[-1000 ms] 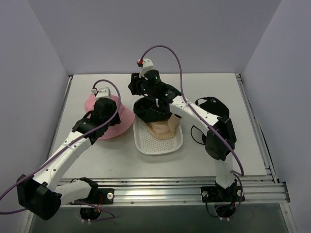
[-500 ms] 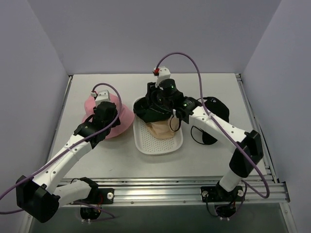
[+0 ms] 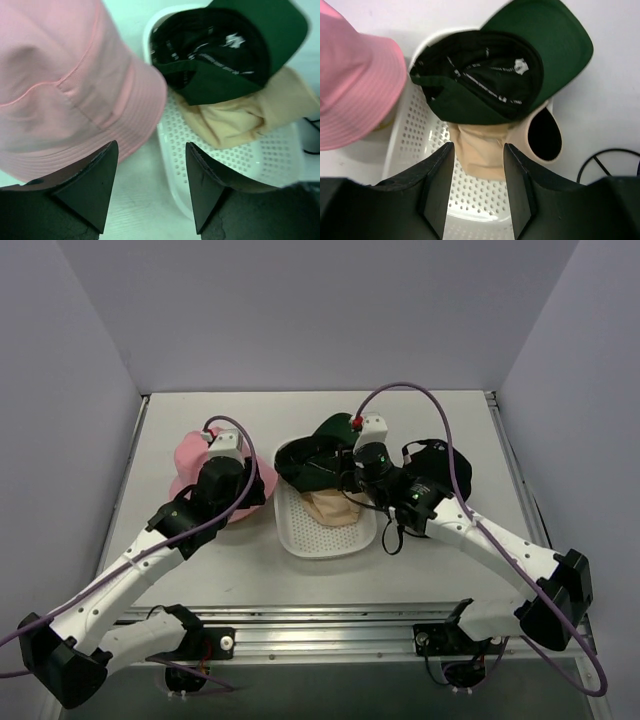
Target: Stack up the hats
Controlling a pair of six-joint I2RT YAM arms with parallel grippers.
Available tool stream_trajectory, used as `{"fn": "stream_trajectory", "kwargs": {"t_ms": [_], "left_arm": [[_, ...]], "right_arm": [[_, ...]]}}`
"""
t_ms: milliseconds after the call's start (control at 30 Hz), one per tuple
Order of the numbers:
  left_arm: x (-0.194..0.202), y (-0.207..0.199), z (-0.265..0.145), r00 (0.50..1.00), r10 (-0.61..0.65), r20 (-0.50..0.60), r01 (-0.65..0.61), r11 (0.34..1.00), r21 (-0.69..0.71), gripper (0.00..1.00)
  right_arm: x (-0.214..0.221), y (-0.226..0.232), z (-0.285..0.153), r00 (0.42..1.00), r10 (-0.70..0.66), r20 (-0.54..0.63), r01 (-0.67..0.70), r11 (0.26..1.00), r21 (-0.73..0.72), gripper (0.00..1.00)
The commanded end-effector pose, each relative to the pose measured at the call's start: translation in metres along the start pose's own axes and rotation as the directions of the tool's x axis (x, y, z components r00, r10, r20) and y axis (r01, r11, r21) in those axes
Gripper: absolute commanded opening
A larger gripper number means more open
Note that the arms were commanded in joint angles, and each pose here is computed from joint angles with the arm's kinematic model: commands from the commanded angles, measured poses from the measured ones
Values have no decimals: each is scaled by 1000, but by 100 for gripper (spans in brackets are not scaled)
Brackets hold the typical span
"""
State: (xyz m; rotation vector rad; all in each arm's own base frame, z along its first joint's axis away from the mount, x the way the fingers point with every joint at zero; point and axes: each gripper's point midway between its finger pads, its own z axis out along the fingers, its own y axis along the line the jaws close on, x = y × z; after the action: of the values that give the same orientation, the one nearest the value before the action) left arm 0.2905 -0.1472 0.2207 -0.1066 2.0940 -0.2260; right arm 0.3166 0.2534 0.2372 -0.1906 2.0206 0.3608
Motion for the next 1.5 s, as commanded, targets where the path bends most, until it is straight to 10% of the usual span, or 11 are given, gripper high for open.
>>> {"fn": "stream_trajectory", "kwargs": {"t_ms": [0,467,900,1467], "left_arm": [[-46,-40,-31,994,-31,101,9,978,208,65],[-13,-90,-28,989,-73,127,-6,848,530,73],[-28,-77,-58,956,-144,256,-25,828,561,74],[-42,-55,-80,916,-212,341,-3,846,533,74]], "right_arm": [[20,-12,-8,1000,2,-27,0,996,90,40],[17,-61,35,970,-139,-197,189,947,258,44],[23,8,95,873,-424,-242,368,897,-245,45],[82,8,139,779,-493,-387,328,847,-418,41]]}}
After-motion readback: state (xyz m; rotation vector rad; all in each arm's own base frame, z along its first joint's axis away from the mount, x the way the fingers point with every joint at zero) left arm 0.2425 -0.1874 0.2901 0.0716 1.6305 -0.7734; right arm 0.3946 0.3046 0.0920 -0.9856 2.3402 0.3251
